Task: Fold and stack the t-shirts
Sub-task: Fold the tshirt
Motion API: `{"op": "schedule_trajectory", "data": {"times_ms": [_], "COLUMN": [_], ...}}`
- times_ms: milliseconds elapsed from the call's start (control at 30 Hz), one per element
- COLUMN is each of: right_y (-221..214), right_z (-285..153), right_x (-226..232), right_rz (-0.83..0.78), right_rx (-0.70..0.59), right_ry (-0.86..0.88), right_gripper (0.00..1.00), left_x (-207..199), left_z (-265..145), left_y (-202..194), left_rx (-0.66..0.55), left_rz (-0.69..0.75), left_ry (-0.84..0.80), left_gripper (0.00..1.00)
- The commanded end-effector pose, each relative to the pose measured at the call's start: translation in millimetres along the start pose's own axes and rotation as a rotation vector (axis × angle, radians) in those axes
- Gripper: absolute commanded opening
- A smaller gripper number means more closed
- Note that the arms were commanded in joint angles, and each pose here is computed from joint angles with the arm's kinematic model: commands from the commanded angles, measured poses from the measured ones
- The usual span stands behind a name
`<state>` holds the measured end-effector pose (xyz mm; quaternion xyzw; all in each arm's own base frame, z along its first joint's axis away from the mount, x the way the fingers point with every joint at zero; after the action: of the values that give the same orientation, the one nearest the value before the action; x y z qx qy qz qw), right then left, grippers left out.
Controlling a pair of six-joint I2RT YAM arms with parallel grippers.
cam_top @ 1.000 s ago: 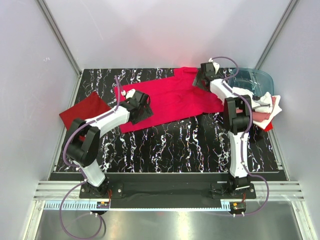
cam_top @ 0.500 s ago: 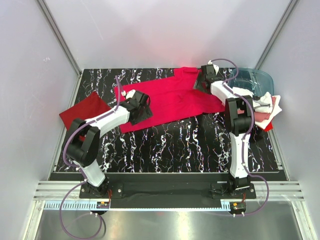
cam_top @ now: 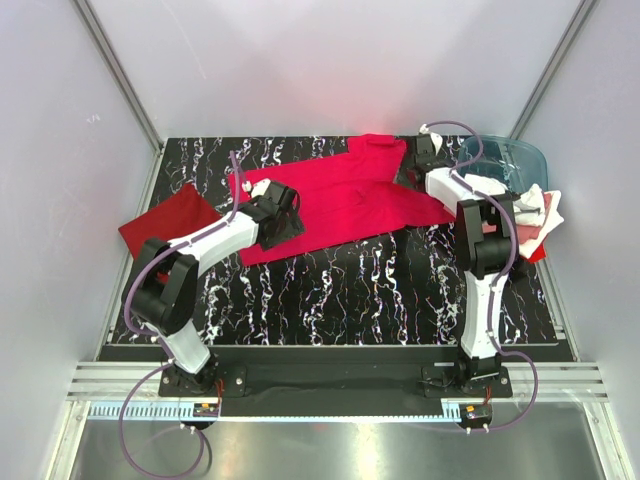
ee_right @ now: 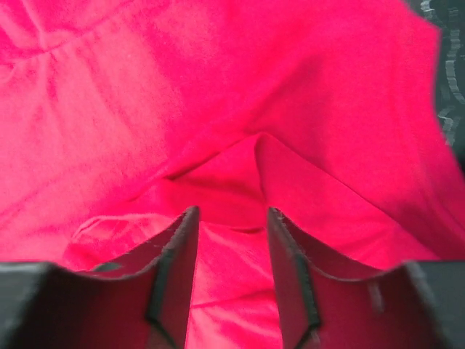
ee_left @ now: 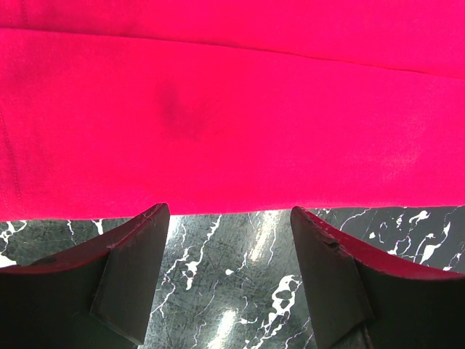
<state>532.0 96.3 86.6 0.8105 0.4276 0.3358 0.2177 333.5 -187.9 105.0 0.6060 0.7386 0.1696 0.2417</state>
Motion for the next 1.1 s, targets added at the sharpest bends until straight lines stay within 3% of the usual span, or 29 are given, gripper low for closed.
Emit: {"op": "schedule_trajectory", "data": {"times_ms": [0,333,1067], "right_y": [39.4,16.5,-30.1], "right_z": [-33.9,-29.7,-1.3], "right_x": [19.8,20.0,9.5], "right_rz": [0.036,0.02,0.062], "right_rx": [-0.144,-0.103,0.028], "right_ry": [0.069,0.07,0.061], "right_gripper": [0.46,0.01,0.0], "left_x": [-11.3,-11.3,-12.3], "left_z": [-18.2,-22.7,-24.1], "left_y": [26.3,27.8,28.4], "left_rx": [-0.084,-0.091,-0.092], "left_rz": [-0.01,-0.011,-0.01], "left_ry": [-0.044,-0.052,-0.059], "left_gripper": [0.73,0.73,0.73]}}
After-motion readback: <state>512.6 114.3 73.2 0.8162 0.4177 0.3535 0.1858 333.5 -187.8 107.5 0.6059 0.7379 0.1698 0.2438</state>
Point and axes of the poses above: each gripper's point midway between its finger pads, its own z axis out along the fingers, its own x axis along the line the jaws close on, y = z × x, the point moved 4 cm from there along -z, back along the fingers, and after that the axes turned 14 degrees about z, right-handed, at the moved point
